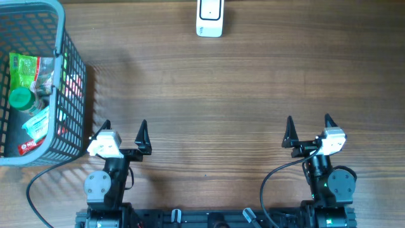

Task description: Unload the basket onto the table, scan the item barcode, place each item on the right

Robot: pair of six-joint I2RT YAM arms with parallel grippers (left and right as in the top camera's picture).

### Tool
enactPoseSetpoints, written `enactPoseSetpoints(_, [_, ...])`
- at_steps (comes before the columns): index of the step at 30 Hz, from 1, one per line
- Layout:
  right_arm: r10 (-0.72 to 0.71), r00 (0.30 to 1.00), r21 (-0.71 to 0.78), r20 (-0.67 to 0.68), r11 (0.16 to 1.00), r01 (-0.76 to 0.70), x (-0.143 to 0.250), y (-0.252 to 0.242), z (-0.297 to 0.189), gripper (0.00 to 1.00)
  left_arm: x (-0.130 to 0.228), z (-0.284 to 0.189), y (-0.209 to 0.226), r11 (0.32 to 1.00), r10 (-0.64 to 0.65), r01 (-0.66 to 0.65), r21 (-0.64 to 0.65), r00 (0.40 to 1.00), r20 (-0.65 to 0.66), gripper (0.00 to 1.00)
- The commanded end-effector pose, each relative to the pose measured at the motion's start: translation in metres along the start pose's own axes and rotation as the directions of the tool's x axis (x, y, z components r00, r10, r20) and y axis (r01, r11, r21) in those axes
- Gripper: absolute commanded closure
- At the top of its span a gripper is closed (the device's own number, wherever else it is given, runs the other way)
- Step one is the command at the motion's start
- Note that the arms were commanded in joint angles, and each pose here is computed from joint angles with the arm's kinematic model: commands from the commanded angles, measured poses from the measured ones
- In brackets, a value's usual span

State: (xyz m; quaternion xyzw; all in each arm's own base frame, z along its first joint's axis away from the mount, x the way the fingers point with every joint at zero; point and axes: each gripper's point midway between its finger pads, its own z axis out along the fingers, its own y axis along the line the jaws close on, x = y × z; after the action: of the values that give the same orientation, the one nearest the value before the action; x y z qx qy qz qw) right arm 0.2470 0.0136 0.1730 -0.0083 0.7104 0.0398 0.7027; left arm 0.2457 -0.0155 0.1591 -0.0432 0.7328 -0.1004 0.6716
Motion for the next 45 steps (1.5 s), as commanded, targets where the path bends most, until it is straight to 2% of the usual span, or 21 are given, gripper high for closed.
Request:
enactPoseSetpoints(1, [0.008, 1.0, 0.012, 0.013, 1.0, -0.008, -0.003, -0.002, -0.001, 0.0, 0.006, 0.001, -0.001, 1.0, 0.019, -0.019, 0.009, 1.0, -0.013, 0.0])
enactPoseSetpoints(9, [0.008, 1.0, 0.012, 0.013, 1.0, -0.008, -0.003, -0.002, -0.001, 0.0, 0.004, 0.001, -0.002, 1.0, 0.018, -0.018, 0.017, 1.0, -0.008, 0.0])
enactPoseSetpoints(12, [0.008, 1.0, 0.012, 0.013, 1.0, -0.008, -0.003, -0.002, -0.001, 0.0, -0.002, -0.002, -0.024, 0.99, 0.02, -0.019, 0.137, 1.0, -0.006, 0.0])
enactPoseSetpoints(17, [0.008, 1.0, 0.012, 0.013, 1.0, -0.008, -0.003, -0.002, -0.001, 0.0, -0.048, -0.016, -0.054, 0.966, 0.024, -0.037, 0.258, 0.998, 0.052, 0.0])
enactPoseSetpoints(19, [0.008, 1.0, 0.012, 0.013, 1.0, -0.008, -0.003, -0.002, -0.001, 0.0, -0.073, -0.02, -0.063, 0.961, 0.006, -0.009, 0.275, 1.0, 0.01, 0.0])
enactPoseSetpoints(23, [0.008, 1.0, 0.012, 0.013, 1.0, -0.008, -0.003, -0.002, -0.001, 0.0, -0.102, -0.012, -0.079, 0.948, -0.003, 0.034, 0.315, 0.995, -0.099, 0.0])
enactPoseSetpoints(25, [0.008, 1.0, 0.012, 0.013, 1.0, -0.008, -0.003, -0.002, -0.001, 0.0, -0.116, -0.003, -0.081, 0.954, -0.015, 0.07, 0.292, 0.982, -0.186, 0.0])
enactPoseSetpoints(30, [0.008, 1.0, 0.012, 0.014, 1.0, -0.008, -0.003, -0.002, -0.001, 0.0, -0.158, 0.015, -0.088, 0.966, -0.046, 0.155, 0.209, 0.892, -0.449, 0.0])
enactPoseSetpoints(33, [0.008, 1.0, 0.012, 0.013, 1.0, -0.008, -0.003, -0.002, -0.001, 0.0, -0.138, 0.019, -0.081, 0.973, -0.084, 0.197, 0.119, 0.786, -0.612, 0.0])
enactPoseSetpoints(34, [0.008, 1.0, 0.012, 0.013, 1.0, -0.008, -0.003, -0.002, -0.001, 0.0, -0.132, 0.022, -0.079, 0.973, -0.089, 0.202, 0.109, 0.769, -0.633, 0.0])
enactPoseSetpoints(37, [0.008, 1.0, 0.012, 0.013, 1.0, -0.008, -0.003, -0.002, -0.001, 0.0, -0.126, 0.032, -0.076, 0.974, -0.096, 0.206, 0.094, 0.753, -0.651, 0.0])
enactPoseSetpoints(40, [0.008, 1.0, 0.012, 0.013, 1.0, -0.008, -0.003, -0.002, -0.001, 0.0, -0.155, 0.038, -0.075, 0.98, -0.106, 0.187, 0.071, 0.785, -0.61, 0.0])
enactPoseSetpoints(44, [0.008, 1.0, 0.012, 0.013, 1.0, -0.008, -0.003, -0.002, -0.001, 0.0, -0.22, 0.039, -0.045, 0.975, -0.211, 0.147, -0.167, 0.849, -0.484, 0.0])
enactPoseSetpoints(45, [0.008, 1.0, 0.012, 0.013, 1.0, -0.008, -0.003, -0.002, -0.001, 0.0, -0.255, 0.035, -0.022, 0.936, -0.281, 0.156, -0.314, 0.87, -0.406, 0.0])
